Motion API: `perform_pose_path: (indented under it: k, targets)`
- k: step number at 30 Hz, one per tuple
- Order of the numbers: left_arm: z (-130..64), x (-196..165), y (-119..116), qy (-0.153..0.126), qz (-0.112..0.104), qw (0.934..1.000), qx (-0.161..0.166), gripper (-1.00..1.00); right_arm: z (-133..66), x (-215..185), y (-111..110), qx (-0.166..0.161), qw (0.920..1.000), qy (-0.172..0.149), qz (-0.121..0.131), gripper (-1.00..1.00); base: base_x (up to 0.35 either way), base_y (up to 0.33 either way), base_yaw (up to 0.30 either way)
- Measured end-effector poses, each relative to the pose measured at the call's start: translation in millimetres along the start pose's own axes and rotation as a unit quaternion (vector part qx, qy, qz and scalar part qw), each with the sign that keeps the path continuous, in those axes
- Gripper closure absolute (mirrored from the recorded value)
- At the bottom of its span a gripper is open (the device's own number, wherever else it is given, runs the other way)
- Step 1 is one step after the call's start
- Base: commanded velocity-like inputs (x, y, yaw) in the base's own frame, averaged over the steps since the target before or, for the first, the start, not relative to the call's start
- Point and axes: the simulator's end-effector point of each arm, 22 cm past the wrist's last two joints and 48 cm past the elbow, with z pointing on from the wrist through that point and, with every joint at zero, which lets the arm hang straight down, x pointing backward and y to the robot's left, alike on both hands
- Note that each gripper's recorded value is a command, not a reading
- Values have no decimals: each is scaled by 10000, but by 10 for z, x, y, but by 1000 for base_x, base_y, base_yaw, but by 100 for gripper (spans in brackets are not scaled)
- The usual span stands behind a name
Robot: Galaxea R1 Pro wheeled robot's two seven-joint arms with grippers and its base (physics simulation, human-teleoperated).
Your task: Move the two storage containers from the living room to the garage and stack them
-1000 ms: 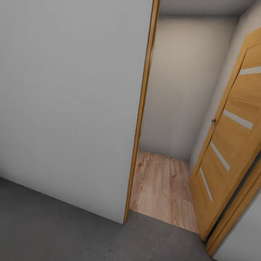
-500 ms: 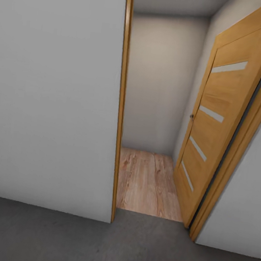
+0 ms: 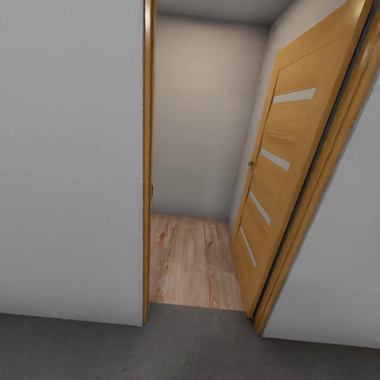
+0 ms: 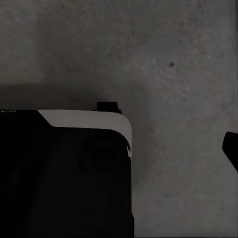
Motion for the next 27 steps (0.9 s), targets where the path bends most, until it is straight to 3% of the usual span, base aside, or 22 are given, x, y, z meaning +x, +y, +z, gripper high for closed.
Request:
perform_pose_path:
  k: [20, 27]
  targets:
    - [0, 2, -16, 4, -1, 10000, 6, -100, 0, 0, 0, 0, 10000, -1, 0, -100, 1, 0, -279]
    - [-3, -1, 35, -8, 1, 10000, -21, -100, -2, 0, 0, 0, 10000, -3, 0, -100, 197, 0, -94]
